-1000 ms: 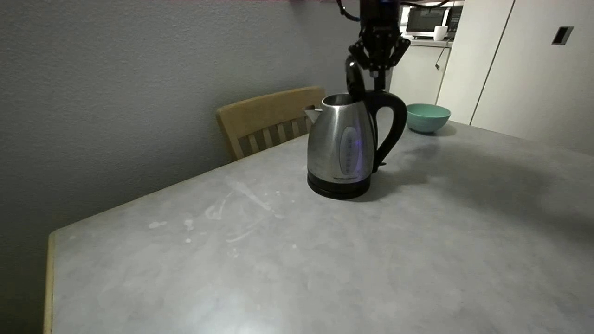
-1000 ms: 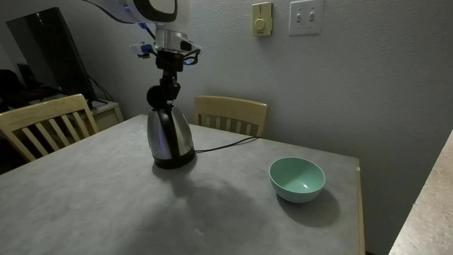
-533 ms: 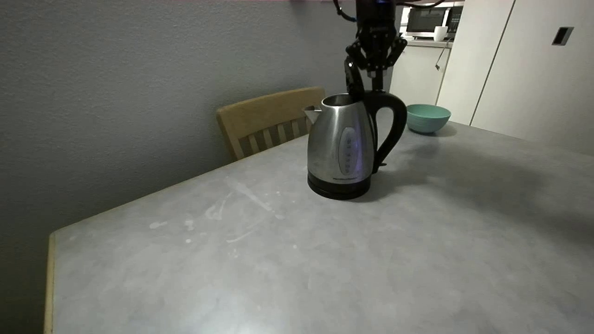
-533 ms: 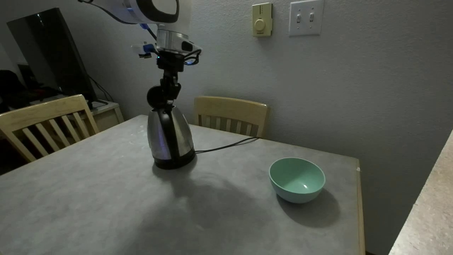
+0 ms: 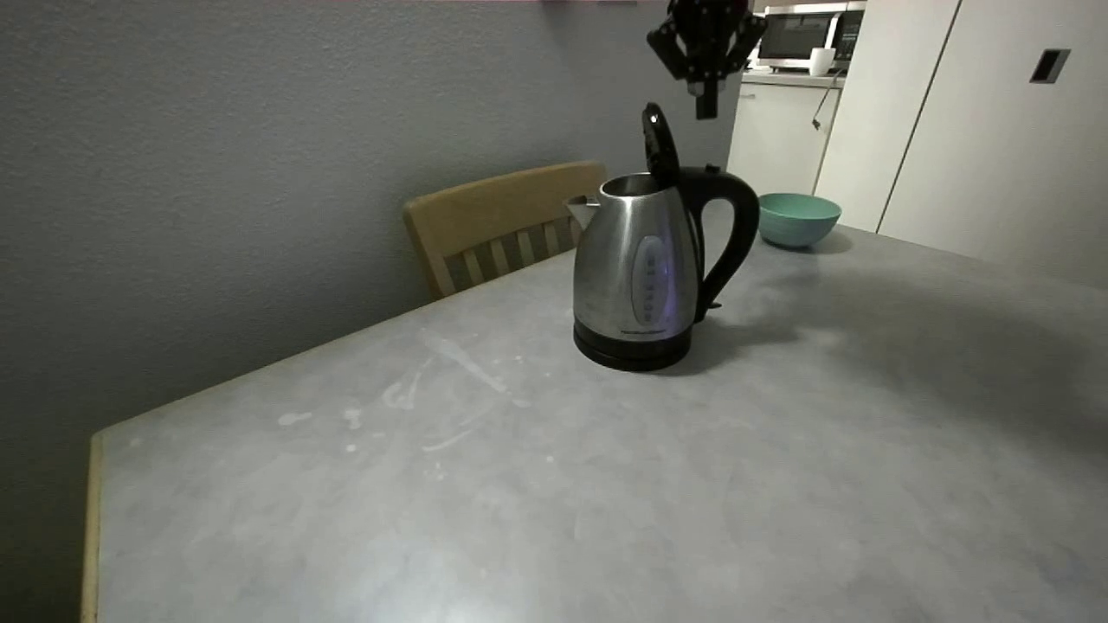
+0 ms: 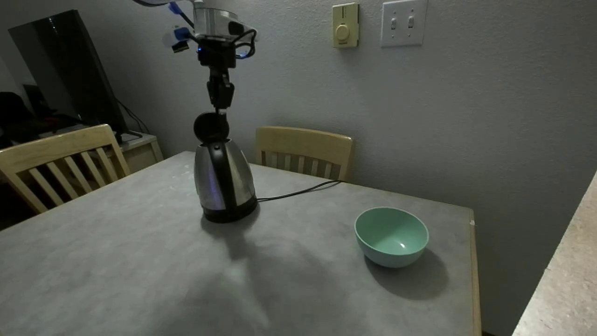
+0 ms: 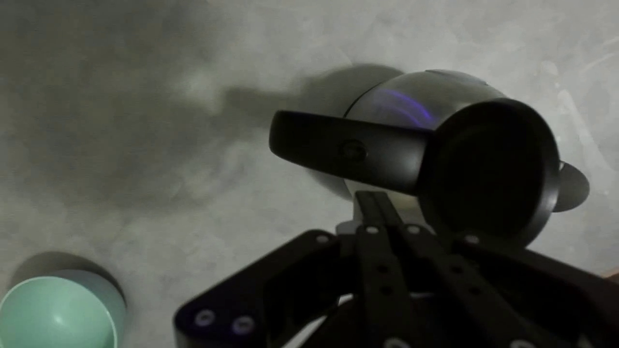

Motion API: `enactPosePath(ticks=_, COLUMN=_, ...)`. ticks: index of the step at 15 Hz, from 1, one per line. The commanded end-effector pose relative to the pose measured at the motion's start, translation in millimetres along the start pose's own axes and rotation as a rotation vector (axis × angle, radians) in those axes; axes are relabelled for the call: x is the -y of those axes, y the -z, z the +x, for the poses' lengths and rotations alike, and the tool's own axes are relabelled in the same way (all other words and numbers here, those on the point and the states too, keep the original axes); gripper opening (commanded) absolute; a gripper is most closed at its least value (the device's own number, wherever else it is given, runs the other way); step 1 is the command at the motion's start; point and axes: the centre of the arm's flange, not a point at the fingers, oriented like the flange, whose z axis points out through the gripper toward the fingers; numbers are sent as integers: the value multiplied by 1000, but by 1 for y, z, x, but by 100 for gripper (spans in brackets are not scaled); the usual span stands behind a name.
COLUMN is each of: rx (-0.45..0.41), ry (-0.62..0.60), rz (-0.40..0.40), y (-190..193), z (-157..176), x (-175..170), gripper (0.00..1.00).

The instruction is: Lift the kettle lid.

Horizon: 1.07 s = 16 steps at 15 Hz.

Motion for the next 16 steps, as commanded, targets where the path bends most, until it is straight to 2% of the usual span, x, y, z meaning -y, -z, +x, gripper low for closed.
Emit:
enactPosePath(ticks=1, rx=-39, ry=-19, rz=-28, y=18, z=-33, x=-14, gripper=0)
enactPosePath(ticks=8, rx=-46, ry=-10, rz=-32, y=31, z=-40, x=-22, gripper=0)
enactPosePath(ticks=9, rx=-44, ry=-11, rz=-31, y=31, z=-41, x=-23, gripper=26)
enactPosePath(ticks=10, rx=-41, ry=-7, rz=-29, y=30, z=-41, x=-23, gripper=27)
enactPosePath(ticks=16, rx=-33, ry=-7, rz=0, y=30, z=-41, x=-22, gripper=67)
